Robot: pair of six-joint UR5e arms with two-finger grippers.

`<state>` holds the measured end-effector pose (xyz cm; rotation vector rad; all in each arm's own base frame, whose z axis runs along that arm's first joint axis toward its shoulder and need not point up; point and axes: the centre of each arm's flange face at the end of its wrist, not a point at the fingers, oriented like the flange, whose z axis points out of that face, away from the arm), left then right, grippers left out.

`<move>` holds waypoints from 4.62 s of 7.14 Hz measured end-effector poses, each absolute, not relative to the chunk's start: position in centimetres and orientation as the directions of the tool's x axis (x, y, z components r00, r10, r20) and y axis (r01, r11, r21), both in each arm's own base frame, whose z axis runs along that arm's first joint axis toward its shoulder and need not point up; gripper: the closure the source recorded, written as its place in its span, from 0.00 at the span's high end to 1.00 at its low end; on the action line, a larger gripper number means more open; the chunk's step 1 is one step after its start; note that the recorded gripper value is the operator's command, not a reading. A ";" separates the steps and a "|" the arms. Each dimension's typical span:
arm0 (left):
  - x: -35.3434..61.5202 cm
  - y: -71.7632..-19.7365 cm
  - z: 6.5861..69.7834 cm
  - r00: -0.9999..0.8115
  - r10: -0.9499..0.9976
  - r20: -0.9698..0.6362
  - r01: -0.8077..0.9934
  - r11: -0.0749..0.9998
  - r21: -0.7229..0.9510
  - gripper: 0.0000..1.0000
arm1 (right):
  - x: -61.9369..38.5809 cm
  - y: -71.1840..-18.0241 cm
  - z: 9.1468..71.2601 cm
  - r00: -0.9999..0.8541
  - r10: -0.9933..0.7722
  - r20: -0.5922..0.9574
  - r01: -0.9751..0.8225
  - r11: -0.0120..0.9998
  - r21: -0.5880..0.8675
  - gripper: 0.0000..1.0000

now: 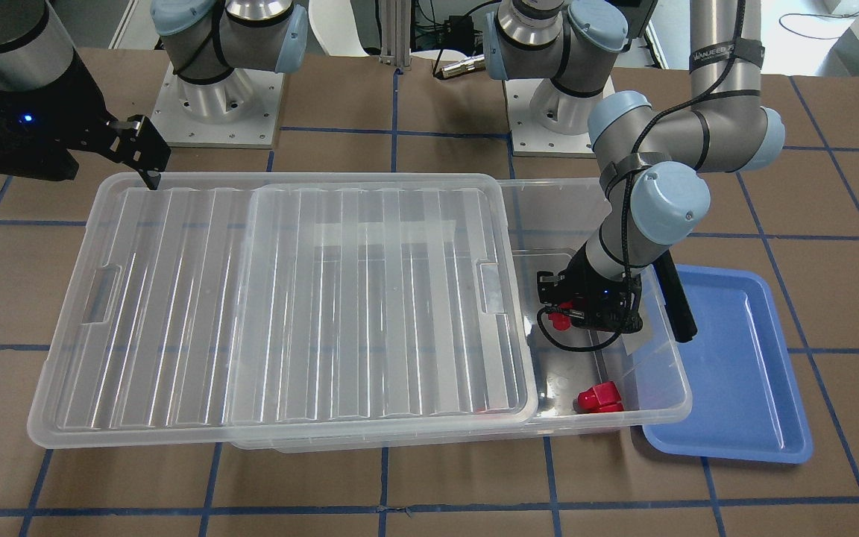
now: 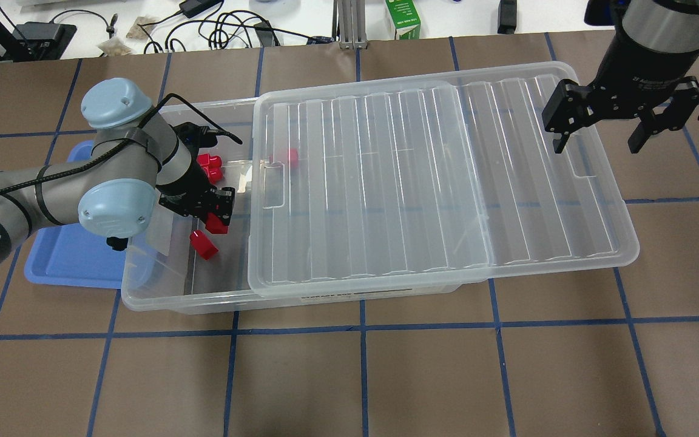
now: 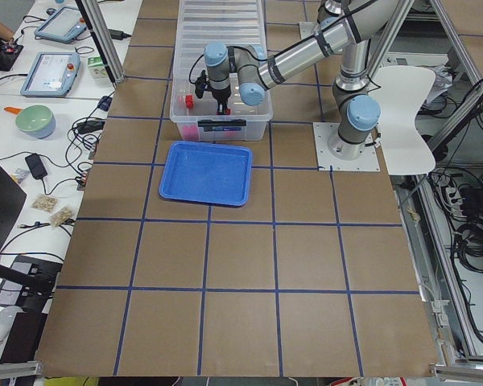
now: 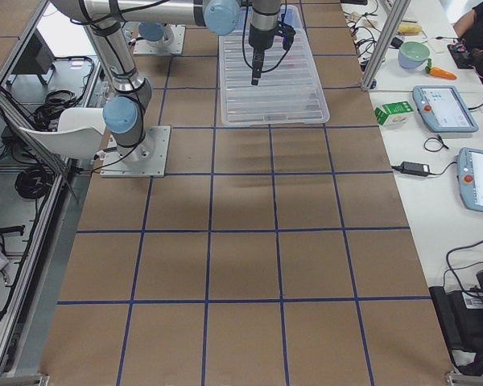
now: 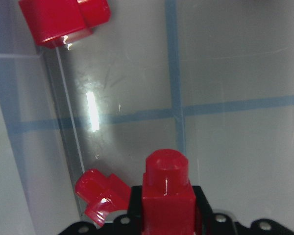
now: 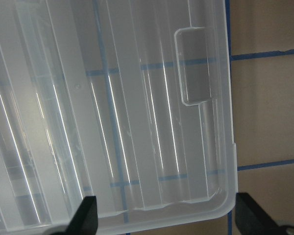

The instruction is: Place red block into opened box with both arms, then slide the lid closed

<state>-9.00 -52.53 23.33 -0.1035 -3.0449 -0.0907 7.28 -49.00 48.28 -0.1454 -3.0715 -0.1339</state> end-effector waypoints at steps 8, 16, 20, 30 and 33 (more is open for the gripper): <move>-8.9 -53.2 21.5 -0.994 0.057 0.096 0.064 0.995 0.077 0.67 | 7.3 -49.2 47.8 -0.994 0.091 0.067 0.097 0.991 0.094 1.00; -8.6 -54.6 42.9 -0.997 0.070 0.043 0.072 0.996 0.054 1.00 | 5.1 -50.2 47.2 -0.993 0.084 0.079 0.091 0.991 0.096 1.00; -9.7 -51.5 48.5 -0.996 0.094 0.006 0.094 0.995 0.014 1.00 | -5.2 -54.1 43.7 -0.998 0.018 0.060 0.023 0.997 0.078 1.00; -10.3 -50.4 51.2 -0.996 0.084 -0.005 0.084 0.994 -0.064 1.00 | -8.4 -58.1 35.4 -0.999 -0.023 0.022 -0.020 0.988 0.155 1.00; -10.3 -50.3 51.3 -0.996 0.083 -0.007 0.084 0.994 -0.066 1.00 | -7.8 -57.6 34.7 -1.000 -0.026 0.013 -0.023 0.985 0.168 1.00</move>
